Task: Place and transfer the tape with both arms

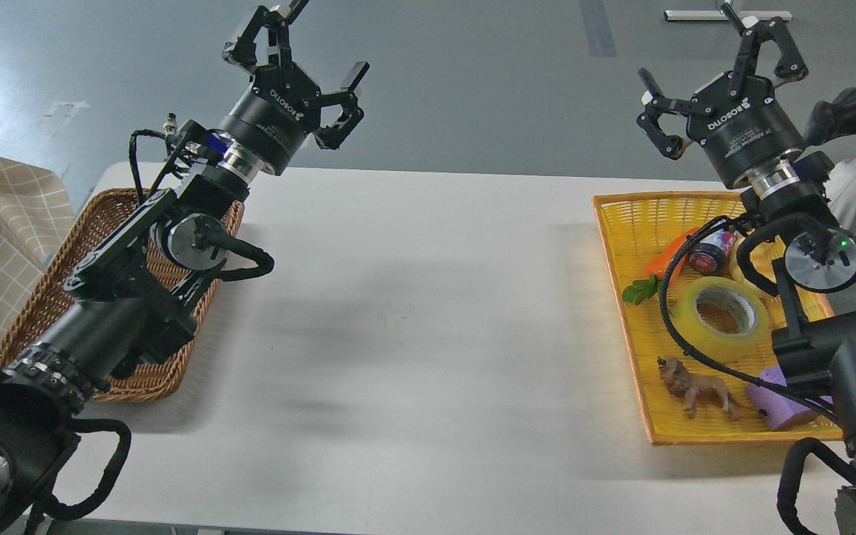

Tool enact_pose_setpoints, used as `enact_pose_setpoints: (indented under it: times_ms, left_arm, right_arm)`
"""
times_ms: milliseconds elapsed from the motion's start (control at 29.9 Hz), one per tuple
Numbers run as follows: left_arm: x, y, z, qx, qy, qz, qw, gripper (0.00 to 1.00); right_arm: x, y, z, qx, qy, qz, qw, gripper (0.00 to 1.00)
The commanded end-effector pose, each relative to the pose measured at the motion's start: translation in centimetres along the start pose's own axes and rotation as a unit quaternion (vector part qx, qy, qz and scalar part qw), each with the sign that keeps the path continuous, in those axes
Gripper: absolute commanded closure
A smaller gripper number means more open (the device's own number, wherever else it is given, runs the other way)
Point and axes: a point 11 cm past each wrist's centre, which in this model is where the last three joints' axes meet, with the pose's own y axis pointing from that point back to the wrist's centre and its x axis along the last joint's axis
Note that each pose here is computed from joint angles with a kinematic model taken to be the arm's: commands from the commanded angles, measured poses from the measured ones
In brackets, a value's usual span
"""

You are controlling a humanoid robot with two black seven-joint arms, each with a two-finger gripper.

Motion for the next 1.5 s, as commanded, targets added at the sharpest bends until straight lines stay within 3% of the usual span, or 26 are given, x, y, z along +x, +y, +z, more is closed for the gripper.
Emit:
enact_pose_setpoints:
  times_ms: [0, 1471]
  left_arm:
    - [-0.13, -0.19, 0.18, 0.0, -0.002, -0.003, 1.0, 0.02]
    - [-0.31, -0.29, 0.48, -0.003, -0.003, -0.006, 1.0, 0.02]
  right_arm:
    - [0.01, 0.0, -0.11, 0.001, 0.001, 0.0, 1.0, 0.0]
    - [-0.07, 0.16, -0.34, 0.0, 0.006, -0.002, 1.0, 0.0]
